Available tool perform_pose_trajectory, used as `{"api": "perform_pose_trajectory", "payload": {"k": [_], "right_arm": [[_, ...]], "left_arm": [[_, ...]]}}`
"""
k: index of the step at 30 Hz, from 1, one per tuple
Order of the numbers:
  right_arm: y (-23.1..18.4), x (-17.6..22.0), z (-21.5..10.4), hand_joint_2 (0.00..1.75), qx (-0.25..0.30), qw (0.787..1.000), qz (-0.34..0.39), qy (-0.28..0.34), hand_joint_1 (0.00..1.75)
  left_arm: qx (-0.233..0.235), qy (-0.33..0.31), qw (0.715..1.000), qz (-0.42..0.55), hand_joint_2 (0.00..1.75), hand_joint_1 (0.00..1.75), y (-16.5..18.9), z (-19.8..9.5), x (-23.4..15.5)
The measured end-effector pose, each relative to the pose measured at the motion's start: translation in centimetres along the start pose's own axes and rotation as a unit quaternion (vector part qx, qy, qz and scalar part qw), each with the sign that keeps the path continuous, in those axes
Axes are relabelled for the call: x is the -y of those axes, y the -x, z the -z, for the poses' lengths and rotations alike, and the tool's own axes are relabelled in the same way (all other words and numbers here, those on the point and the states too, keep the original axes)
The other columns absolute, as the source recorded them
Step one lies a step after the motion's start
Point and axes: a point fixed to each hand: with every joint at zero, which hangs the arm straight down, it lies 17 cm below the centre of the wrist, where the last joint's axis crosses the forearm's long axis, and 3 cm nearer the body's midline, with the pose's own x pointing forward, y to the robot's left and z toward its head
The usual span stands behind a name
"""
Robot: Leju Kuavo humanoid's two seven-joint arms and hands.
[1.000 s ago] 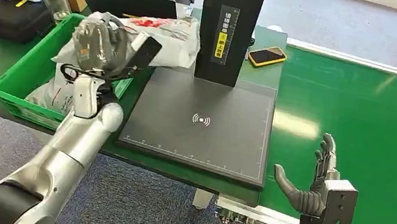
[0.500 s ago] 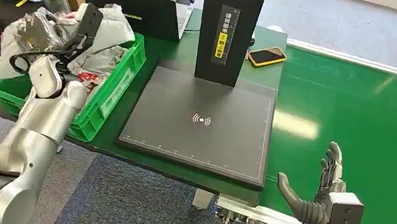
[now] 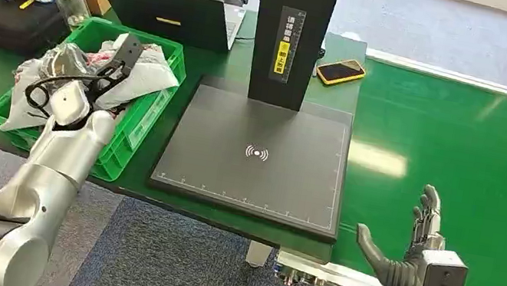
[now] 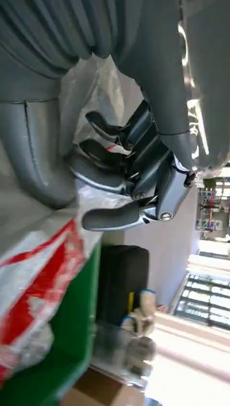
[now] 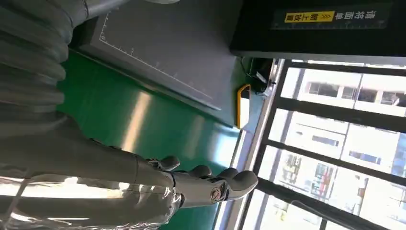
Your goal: Moved the parcel from conveyor to table for the left to box.
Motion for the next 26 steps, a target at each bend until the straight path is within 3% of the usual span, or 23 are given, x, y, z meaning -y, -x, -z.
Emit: {"api": "perform_pose_trajectory", "payload": {"k": [6,10,13,15,19,22,23,26], "right_arm": [[-0.3,-0.2,0.0,1.75,-0.002,1.000,0.001,-0.004,0.00],[-0.4,-0.2,0.1,1.75,-0.001,1.000,0.001,-0.003,0.00],[-0.4,-0.1,0.2,1.75,-0.003,1.000,0.005,-0.001,0.00],[-0.4,0.0,0.3,1.75,-0.004,1.000,0.009,0.002,0.00],[-0.5,0.2,0.5,1.75,-0.002,1.000,0.015,0.007,0.00],[-0.7,0.3,0.5,1.75,0.006,1.000,0.025,0.006,0.00],[-0.7,0.2,0.6,1.75,0.009,1.000,0.027,0.002,0.00],[-0.8,-0.2,0.6,1.75,0.018,0.999,0.034,-0.006,0.00]], "left_arm": [[0.034,-0.154,0.987,-0.039,0.00,0.00,-1.0,0.0,-6.2],[0.074,-0.209,0.973,-0.061,0.00,0.00,-2.1,-0.7,-9.2],[0.155,-0.267,0.946,-0.095,0.00,0.00,-4.5,-2.6,-12.8],[0.181,-0.303,0.928,-0.122,0.00,0.00,-5.3,-3.7,-15.1],[0.225,-0.347,0.886,-0.212,0.00,0.00,-5.8,-5.9,-17.2],[0.231,-0.289,0.845,-0.387,0.00,0.00,-6.4,-6.0,-15.5],[0.240,-0.247,0.826,-0.446,1.75,0.00,-7.5,-6.1,-14.2],[0.301,-0.104,0.753,-0.575,1.75,0.00,-12.8,-8.0,-10.7]]}}
